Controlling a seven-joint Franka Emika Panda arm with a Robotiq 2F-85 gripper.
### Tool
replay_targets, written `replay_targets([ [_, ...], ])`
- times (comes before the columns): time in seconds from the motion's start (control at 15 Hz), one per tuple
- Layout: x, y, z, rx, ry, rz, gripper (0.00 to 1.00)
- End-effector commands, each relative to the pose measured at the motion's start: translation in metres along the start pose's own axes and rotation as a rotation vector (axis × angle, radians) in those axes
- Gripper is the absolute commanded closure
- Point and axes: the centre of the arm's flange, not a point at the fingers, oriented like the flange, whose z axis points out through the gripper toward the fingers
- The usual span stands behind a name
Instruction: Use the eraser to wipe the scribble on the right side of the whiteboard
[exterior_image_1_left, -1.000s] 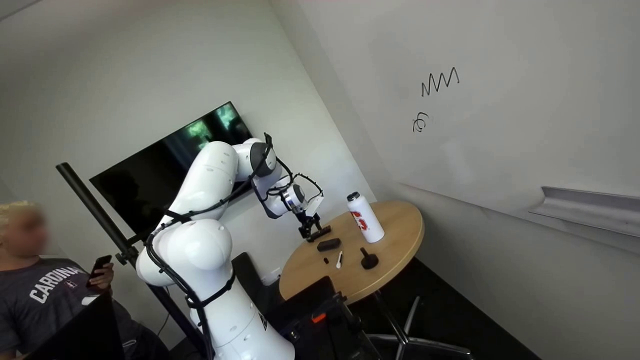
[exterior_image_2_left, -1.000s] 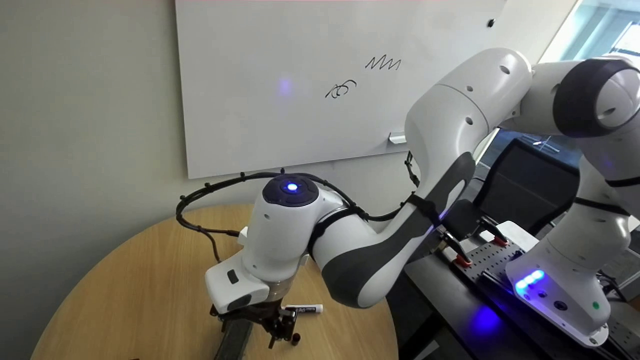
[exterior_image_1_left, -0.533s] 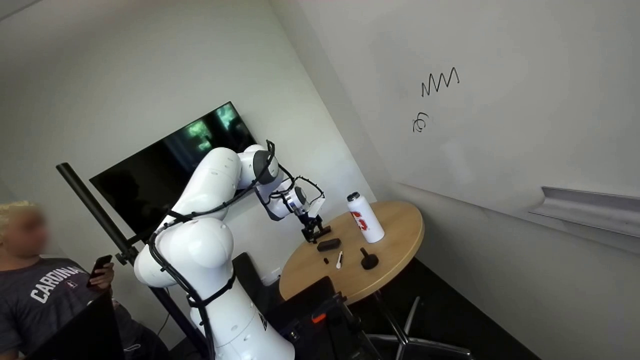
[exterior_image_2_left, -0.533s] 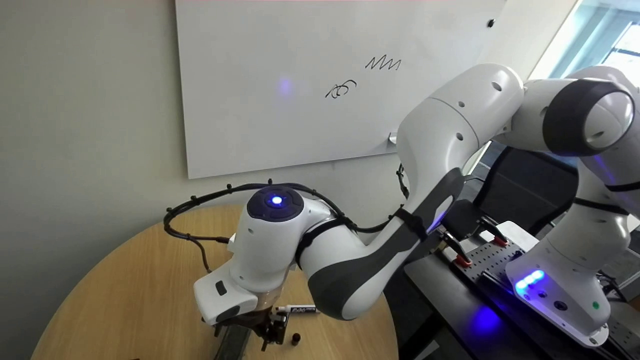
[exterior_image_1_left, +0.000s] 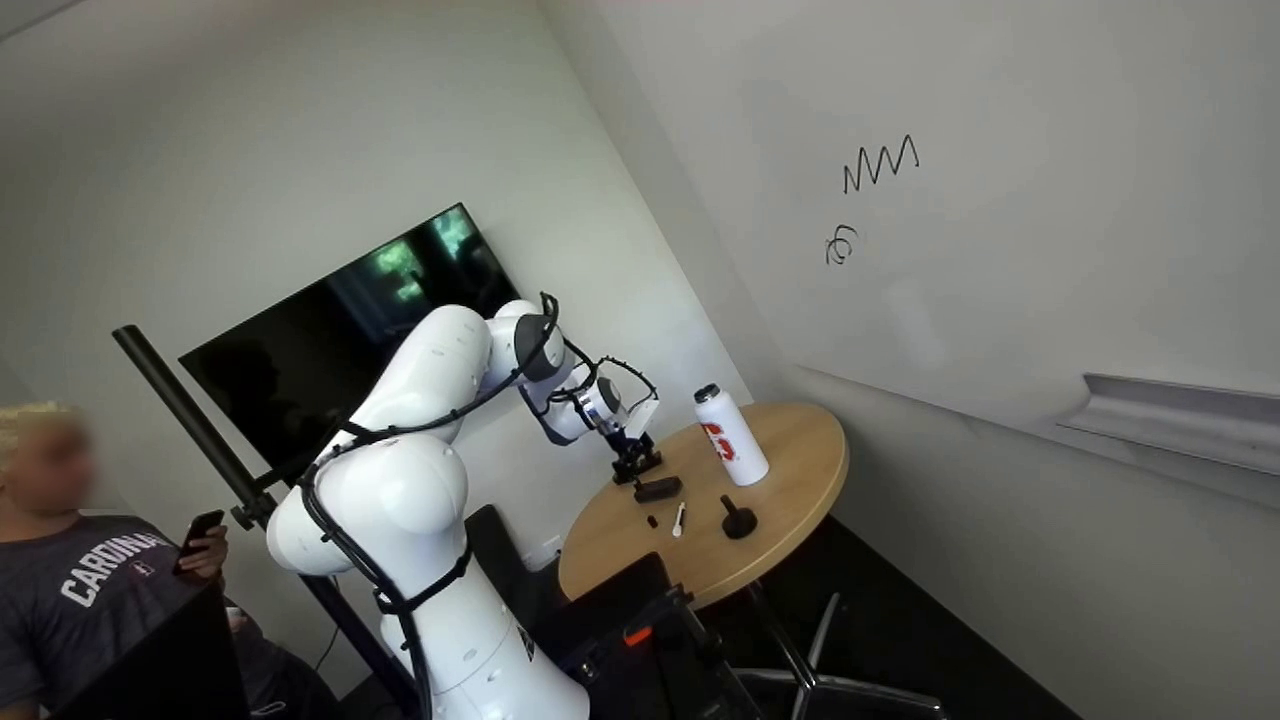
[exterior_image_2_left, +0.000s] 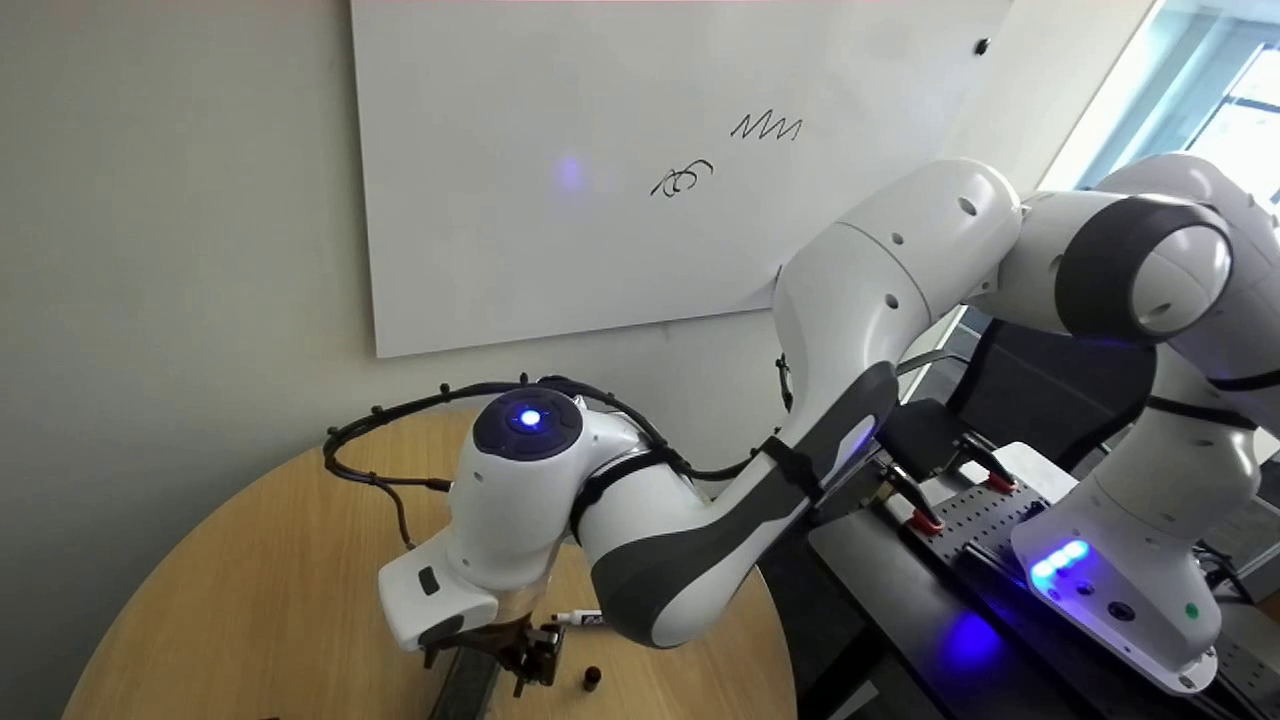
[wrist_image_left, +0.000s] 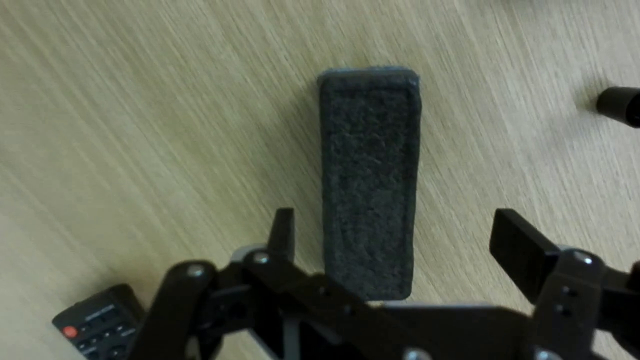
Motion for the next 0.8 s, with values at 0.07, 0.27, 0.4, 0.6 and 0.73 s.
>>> replay_targets([
  [0.07, -0.003, 0.017, 0.014, 0.020, -0.010, -0.010, 0.00],
  [0.27, -0.007, 0.017, 0.021, 0.029, -0.012, -0.015, 0.00],
  [0.4, -0.008, 0.017, 0.024, 0.035, -0.014, -0.016, 0.00],
  [0.6, -0.010, 0.017, 0.028, 0.045, -0.017, -0.020, 0.00],
  [0.73, -0.011, 0.018, 0.030, 0.051, -0.019, -0.016, 0.00],
])
